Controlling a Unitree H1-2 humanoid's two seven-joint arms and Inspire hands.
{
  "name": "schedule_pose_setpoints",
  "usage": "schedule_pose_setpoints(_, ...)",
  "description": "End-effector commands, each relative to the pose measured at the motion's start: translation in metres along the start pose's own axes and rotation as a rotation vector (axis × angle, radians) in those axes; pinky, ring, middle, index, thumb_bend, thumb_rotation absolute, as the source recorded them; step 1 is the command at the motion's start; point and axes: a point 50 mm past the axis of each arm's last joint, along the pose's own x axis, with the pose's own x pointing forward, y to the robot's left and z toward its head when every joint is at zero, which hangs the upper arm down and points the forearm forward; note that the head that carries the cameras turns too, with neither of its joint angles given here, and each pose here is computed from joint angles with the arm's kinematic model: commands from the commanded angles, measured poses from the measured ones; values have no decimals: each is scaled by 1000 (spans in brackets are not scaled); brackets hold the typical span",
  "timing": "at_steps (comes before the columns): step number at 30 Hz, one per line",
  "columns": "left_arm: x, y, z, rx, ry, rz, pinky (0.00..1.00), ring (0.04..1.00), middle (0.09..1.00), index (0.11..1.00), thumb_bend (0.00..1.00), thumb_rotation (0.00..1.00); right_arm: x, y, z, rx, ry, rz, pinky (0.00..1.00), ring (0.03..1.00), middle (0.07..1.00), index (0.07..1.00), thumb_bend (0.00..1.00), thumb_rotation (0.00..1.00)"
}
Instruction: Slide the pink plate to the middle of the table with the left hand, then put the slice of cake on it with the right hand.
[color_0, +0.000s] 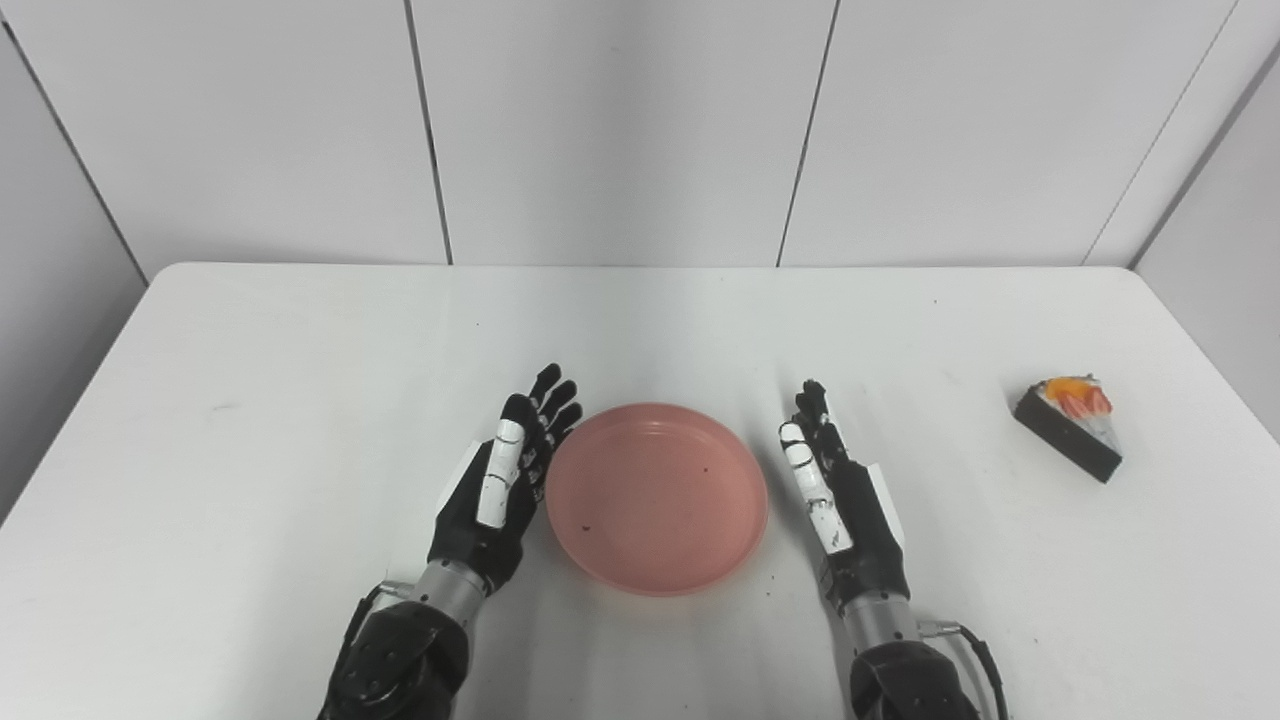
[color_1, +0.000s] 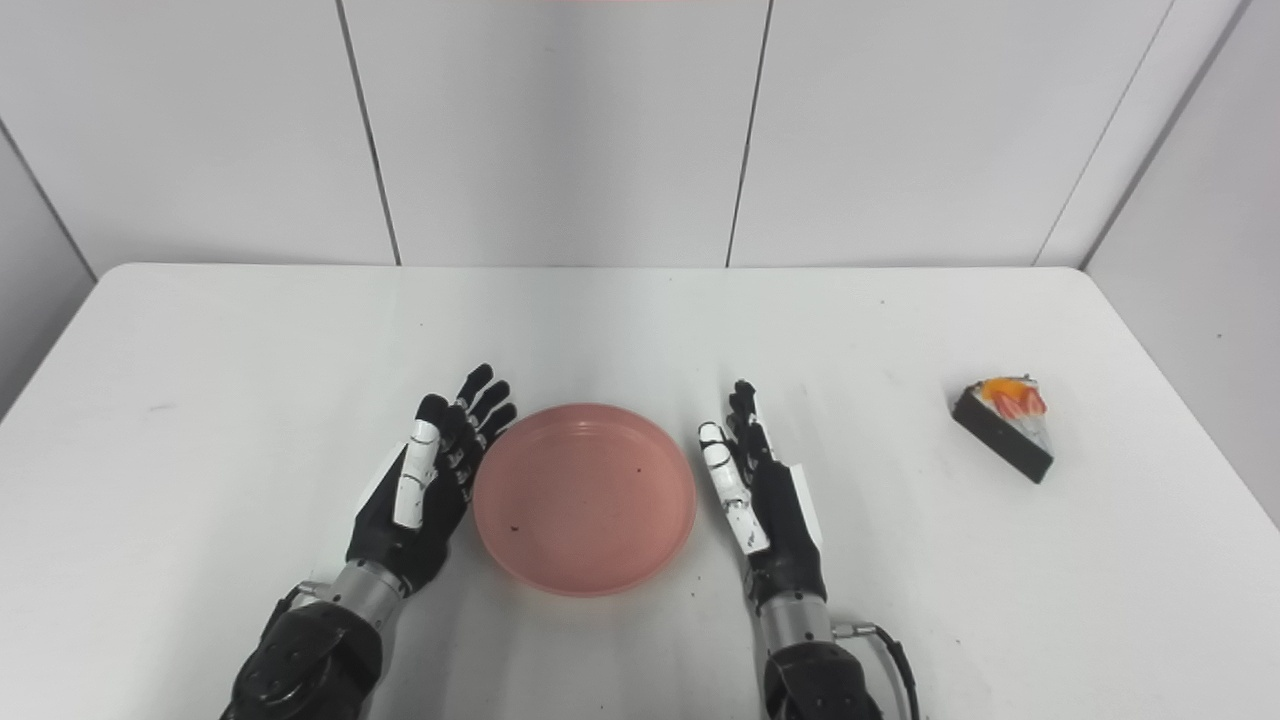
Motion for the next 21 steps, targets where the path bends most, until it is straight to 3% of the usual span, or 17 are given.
schedule_pose_setpoints(1,3,-6,-5,5,-22,-4,1000,990,1000,1000,721,1000,5,-6,15,-11,-48,-4,1000,1000,1000,1000,595,855)
schedule_pose_setpoints(8,12,-6,-20,14,-33,-6,1000,999,1000,1000,726,1000,12,-28,17,-74,-118,-31,1000,983,979,995,642,841)
schedule_pose_setpoints(11,13,-6,-25,7,-49,2,1000,1000,1000,1000,719,1000,17,-44,20,-128,-135,-61,1000,996,976,993,612,860)
schedule_pose_setpoints(16,9,-11,-32,23,-63,44,1000,1000,1000,1000,686,1000,28,-75,24,-302,-190,-151,995,977,951,969,622,798)
schedule_pose_setpoints(21,9,-12,-36,18,-78,58,986,998,1000,1000,683,1000,41,-110,20,-415,-251,-231,903,928,938,959,693,681)
